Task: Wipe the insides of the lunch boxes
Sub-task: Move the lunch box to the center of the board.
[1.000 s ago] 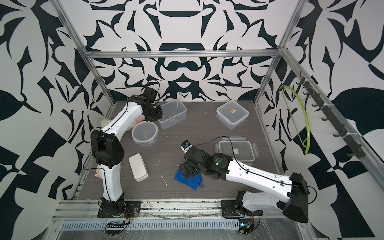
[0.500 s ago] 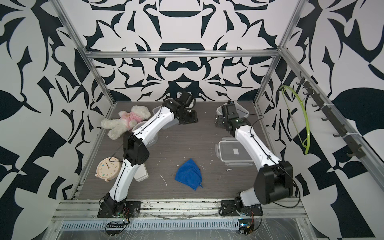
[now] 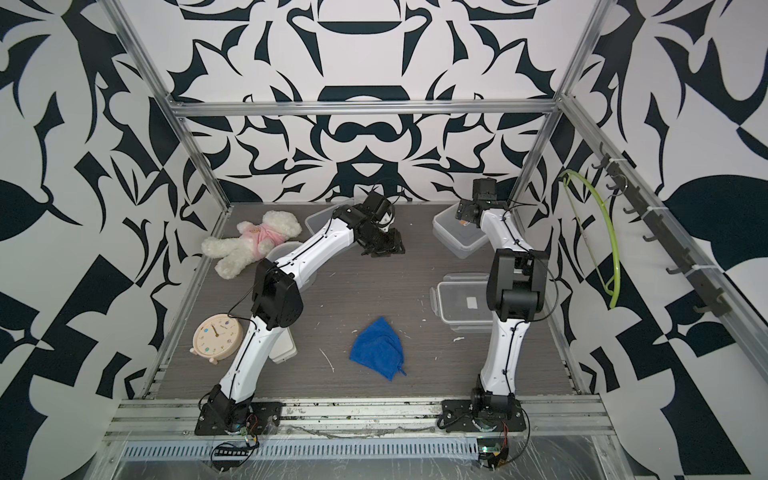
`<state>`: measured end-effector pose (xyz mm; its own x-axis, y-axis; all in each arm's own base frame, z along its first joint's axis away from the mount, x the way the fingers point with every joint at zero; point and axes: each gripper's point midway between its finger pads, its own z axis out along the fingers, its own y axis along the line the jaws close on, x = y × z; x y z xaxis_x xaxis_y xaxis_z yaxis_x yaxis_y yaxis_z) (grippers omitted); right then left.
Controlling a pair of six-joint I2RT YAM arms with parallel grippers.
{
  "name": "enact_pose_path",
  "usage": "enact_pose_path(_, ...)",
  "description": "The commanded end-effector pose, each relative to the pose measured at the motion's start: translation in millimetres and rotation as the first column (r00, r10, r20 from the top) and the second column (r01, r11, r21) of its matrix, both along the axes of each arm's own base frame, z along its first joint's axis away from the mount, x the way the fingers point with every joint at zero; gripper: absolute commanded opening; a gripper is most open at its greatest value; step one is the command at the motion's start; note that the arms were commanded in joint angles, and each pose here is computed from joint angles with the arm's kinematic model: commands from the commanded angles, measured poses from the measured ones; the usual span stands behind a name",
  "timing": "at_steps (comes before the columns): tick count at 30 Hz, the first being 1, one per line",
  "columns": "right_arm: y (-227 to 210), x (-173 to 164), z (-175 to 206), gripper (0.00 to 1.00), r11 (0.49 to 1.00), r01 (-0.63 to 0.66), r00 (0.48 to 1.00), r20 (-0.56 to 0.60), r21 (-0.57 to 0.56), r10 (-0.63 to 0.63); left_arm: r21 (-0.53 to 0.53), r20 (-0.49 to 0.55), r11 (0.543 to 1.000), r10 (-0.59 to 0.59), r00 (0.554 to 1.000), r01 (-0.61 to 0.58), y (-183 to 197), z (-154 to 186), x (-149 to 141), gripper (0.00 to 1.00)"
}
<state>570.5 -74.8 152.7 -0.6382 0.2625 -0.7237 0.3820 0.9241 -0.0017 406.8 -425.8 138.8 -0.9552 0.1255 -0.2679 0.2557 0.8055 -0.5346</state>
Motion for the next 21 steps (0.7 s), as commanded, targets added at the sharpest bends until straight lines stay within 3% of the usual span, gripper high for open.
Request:
enact_pose_path(1,-17,17,68,0.99,0.979,0.030,0.987,0.161,-0.202,0.003,-0.014,-0.029,0.999,-0.030,0.999,0.030,-10,-20,-1,0.54)
enact_pose_path(6,-26,29,72,0.99,0.941,0.027,0.979,0.198,-0.337,0.043,-0.017,-0.052,1.000,-0.025,0.998,0.024,-14,-37,1,0.55)
enact_pose_path(10,-30,39,34,0.99,0.922,0.001,0.991,0.122,-0.387,0.050,-0.014,-0.074,1.000,-0.016,0.997,0.015,-16,-48,1,0.55)
enact_pose_path(14,-29,49,4,0.99,0.930,-0.015,0.994,0.099,-0.368,0.055,-0.006,-0.084,1.000,-0.015,0.996,0.015,-15,-54,1,0.55)
enact_pose_path(17,-36,56,-23,0.99,0.947,-0.017,1.000,0.013,-0.322,0.023,0.006,-0.088,1.000,-0.009,0.996,0.010,-11,-56,2,0.55)
enact_pose_path(21,-20,60,-33,0.99,0.979,-0.063,0.998,-0.022,-0.195,0.060,0.014,-0.089,1.000,-0.002,0.996,0.003,-8,-58,3,0.55)
